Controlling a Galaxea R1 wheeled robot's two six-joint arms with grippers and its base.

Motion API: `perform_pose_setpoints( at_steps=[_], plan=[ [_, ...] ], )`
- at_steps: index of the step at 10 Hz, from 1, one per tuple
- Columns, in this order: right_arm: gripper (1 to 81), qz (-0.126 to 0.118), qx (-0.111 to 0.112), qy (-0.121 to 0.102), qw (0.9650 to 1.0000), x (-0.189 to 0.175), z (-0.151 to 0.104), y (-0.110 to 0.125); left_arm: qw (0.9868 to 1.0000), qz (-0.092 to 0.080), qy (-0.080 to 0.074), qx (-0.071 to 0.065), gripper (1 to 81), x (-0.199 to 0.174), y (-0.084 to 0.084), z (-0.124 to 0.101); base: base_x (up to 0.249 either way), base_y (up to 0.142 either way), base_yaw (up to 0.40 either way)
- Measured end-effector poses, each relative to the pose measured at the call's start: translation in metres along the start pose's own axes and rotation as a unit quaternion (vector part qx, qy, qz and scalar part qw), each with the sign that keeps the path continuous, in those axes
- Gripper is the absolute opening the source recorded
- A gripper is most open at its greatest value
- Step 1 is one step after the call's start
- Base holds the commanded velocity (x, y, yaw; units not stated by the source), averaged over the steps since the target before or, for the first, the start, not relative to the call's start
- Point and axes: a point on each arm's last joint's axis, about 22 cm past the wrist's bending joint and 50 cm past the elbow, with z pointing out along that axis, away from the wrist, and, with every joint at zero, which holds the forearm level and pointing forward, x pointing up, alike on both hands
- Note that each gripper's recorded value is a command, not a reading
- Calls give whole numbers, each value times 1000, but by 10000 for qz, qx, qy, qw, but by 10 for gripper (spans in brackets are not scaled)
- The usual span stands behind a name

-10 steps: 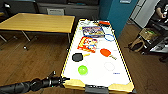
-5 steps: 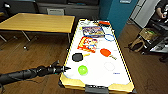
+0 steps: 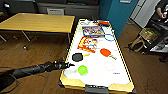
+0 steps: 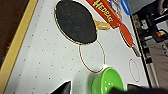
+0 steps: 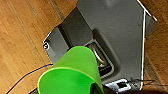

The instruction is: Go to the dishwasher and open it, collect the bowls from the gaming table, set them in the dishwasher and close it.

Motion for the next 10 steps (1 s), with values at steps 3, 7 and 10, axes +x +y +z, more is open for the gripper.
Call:
perform_pose_setpoints(
  at_steps=[3, 7, 10],
  plan=[
    [10, -25, -14, 12, 10000, 3, 0, 1, 9997, 172, -156, -41, 811, -9, 19, 29, 0, 0, 0],
    [10, -53, -33, 15, 10000, 4, 0, 3, 9990, 170, -413, -45, 811, -43, 24, 60, 0, 0, 0],
    [10, -57, -33, 12, 10000, 4, 0, 2, 9981, 199, -583, -58, 811, -64, 29, 75, 0, 0, 0]
  ],
)
